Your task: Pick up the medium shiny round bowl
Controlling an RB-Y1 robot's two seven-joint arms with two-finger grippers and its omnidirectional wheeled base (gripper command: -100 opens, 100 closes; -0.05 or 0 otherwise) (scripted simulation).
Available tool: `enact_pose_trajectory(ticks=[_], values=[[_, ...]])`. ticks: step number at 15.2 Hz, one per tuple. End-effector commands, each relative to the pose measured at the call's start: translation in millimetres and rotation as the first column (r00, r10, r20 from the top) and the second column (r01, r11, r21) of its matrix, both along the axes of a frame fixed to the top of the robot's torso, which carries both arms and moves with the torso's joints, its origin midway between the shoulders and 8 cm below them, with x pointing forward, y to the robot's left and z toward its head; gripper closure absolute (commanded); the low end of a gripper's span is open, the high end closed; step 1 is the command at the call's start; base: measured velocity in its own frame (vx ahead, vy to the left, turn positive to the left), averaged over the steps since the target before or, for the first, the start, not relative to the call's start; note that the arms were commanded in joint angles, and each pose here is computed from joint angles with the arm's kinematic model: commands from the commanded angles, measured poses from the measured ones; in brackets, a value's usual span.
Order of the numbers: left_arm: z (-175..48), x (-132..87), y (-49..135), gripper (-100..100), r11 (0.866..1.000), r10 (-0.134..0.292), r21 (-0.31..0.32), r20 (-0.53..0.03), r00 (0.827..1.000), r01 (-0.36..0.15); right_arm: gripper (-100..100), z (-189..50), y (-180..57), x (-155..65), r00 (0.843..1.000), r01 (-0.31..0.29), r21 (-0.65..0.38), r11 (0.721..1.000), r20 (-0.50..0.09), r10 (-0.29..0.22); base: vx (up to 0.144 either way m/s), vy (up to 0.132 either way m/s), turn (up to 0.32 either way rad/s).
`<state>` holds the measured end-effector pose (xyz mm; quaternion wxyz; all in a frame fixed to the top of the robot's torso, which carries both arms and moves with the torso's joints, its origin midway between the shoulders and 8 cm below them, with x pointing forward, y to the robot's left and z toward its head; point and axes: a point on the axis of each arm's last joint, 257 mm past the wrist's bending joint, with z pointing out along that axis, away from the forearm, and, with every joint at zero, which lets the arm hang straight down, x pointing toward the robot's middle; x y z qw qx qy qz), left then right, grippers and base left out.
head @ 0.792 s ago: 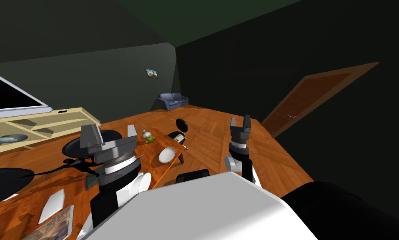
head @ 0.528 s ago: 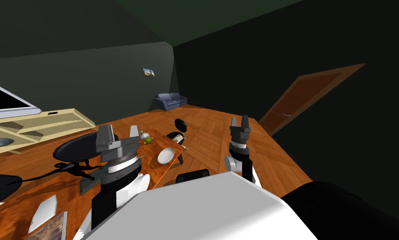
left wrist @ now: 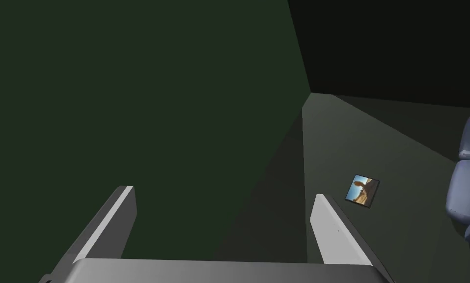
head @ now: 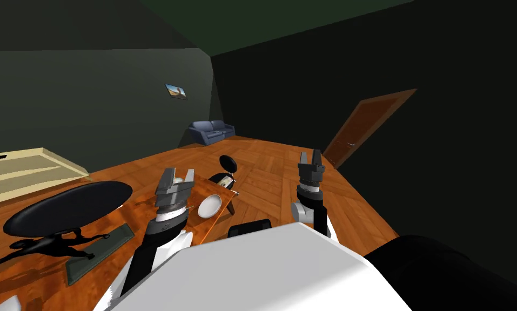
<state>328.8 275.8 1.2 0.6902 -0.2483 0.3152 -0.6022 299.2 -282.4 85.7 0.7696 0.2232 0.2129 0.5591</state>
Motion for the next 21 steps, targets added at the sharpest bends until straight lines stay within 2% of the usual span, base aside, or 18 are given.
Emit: enact_pose_trajectory(ticks=[1,3,5,6,7,8,9,10,11,12,14,15,16,17,18,19,20,21], values=[[-16,3,-0.8,-100,1.0,-0.02,0.006,-0.039,0.999,0.02,0,0,0,0,1.0,0.0,0.0,1.0,0.0,0.0,0.0,0.022,-0.18],[-50,10,-4.4,-100,0.998,-0.064,0.003,-0.126,0.99,0.065,0,0,0,0,1.0,0.0,0.0,1.0,0.0,0.0,0.004,0.024,-0.304],[-78,14,-3.5,-100,0.997,-0.081,0.0,-0.194,0.978,0.083,0,0,0,0,1.0,0.0,0.0,1.0,0.0,0.0,0.005,0.027,-0.273],[-82,14,-2.5,-100,0.997,-0.079,0.0,-0.201,0.976,0.081,0,0,0,0,1.0,0.0,0.0,1.0,0.0,0.0,0.005,0.017,-0.169],[-103,15,-3.1,-100,0.995,-0.098,-0.009,-0.253,0.962,0.099,0,0,0,0,1.0,0.0,0.0,1.0,0.0,0.0,-0.013,-0.027,-0.074],[-108,16,-1.7,-100,0.995,-0.095,-0.009,-0.263,0.96,0.096,0,0,0,0,1.0,0.0,0.0,1.0,0.0,0.0,-0.015,-0.031,-0.118],[-125,15,-3.5,-100,0.993,-0.117,-0.02,-0.305,0.945,0.117,0,0,0,0,1.0,0.0,0.0,1.0,0.0,0.0,-0.015,-0.043,-0.183],[-135,15,-0.3,-100,0.994,-0.11,-0.02,-0.326,0.939,0.109,0,0,0,0,1.0,0.0,0.0,1.0,0.0,0.0,-0.008,-0.034,-0.17],[-136,15,-0.1,-100,0.994,-0.109,-0.02,-0.328,0.938,0.109,0,0,0,0,1.0,0.0,0.0,1.0,0.0,0.0,0.007,-0.016,-0.117],[-157,13,-0.3,-100,0.992,-0.127,-0.034,-0.378,0.917,0.124,0,0,0,0,1.0,0.0,0.0,1.0,0.0,0.0,0.011,-0.018,-0.159],[-165,13,2.3,-100,0.992,-0.122,-0.034,-0.394,0.911,0.118,0,0,0,0,1.0,0.0,0.0,1.0,0.0,0.0,0.02,0.001,-0.161],[-188,9,2.8,-100,0.99,-0.138,-0.05,-0.446,0.884,0.129,0,0,0,0,1.0,0.0,0.0,1.0,0.0,0.0,0.031,0.049,-0.396],[-196,8,5.5,-100,0.991,-0.132,-0.05,-0.462,0.877,0.123,0,0,0,0,1.0,0.0,0.0,1.0,0.0,0.0,0.027,0.082,-0.373],[-217,3,5.7,-100,0.989,-0.149,-0.067,-0.509,0.848,0.133,0,0,0,0,1.0,0.0,0.0,1.0,0.0,0.0,0.034,0.09,-0.393],[-228,1,9.6,-100,0.99,-0.14,-0.066,-0.529,0.837,0.124,0,0,0,0,1.0,0.0,0.0,1.0,0.0,0.0,0.032,0.08,-0.275],[-228,1,9.6,-100,0.99,-0.14,-0.066,-0.529,0.837,0.124,0,0,0,0,1.0,0.0,0.0,1.0,0.0,0.0,0.019,0.058,-0.048],[-251,-6,10.8,-100,0.988,-0.154,-0.085,-0.577,0.802,0.129,0,0,0,0,1.0,0.0,0.0,1.0,0.0,0.0,0.017,0.031,-0.149],[-261,-9,14.6,-100,0.989,-0.146,-0.083,-0.595,0.791,0.12,0,0,0,0,1.0,0.0,0.0,1.0,0.0,0.0,0.016,0.015,-0.222]])
